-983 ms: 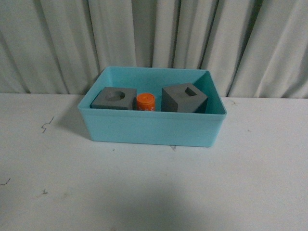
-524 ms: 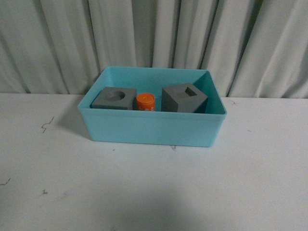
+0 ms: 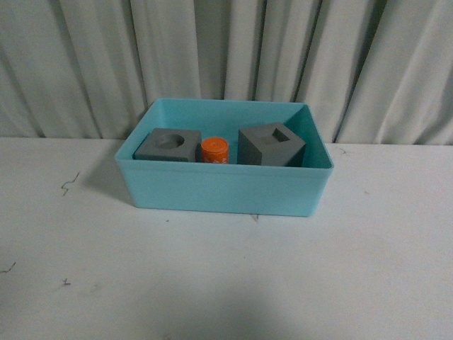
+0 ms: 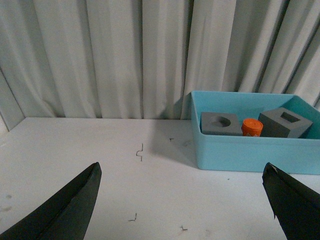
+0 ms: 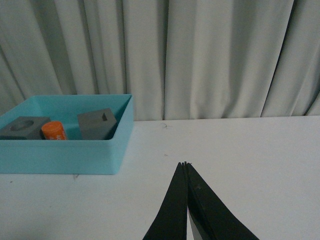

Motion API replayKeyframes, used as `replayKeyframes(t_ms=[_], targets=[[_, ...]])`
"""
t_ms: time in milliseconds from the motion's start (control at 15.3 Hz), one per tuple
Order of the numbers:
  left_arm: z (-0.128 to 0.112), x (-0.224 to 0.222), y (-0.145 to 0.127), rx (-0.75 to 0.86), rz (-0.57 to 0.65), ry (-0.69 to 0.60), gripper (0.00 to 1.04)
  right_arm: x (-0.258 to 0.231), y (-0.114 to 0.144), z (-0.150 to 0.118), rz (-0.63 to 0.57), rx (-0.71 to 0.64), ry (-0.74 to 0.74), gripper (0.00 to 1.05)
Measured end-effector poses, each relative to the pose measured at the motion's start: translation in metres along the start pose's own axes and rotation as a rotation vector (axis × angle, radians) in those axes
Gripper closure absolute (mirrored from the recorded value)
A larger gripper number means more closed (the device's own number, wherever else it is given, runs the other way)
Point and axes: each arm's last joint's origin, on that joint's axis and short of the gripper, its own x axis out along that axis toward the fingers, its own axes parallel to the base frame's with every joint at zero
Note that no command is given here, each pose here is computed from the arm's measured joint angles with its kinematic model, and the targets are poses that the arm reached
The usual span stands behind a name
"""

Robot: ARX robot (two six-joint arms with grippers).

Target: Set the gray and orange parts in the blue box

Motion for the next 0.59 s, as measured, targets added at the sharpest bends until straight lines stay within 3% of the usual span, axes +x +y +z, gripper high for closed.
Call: replayKeyframes(t_ms=[262,590], targets=[[0.0,0.0,0.0,0.0,0.0,0.0,0.07,0.0,0.0,0.0,0.0,-0.001,0.0,1.02],[0.0,0.0,0.0,0.0,0.0,0.0,0.07,0.0,0.0,0.0,0.0,0.0,0.0,0.88]])
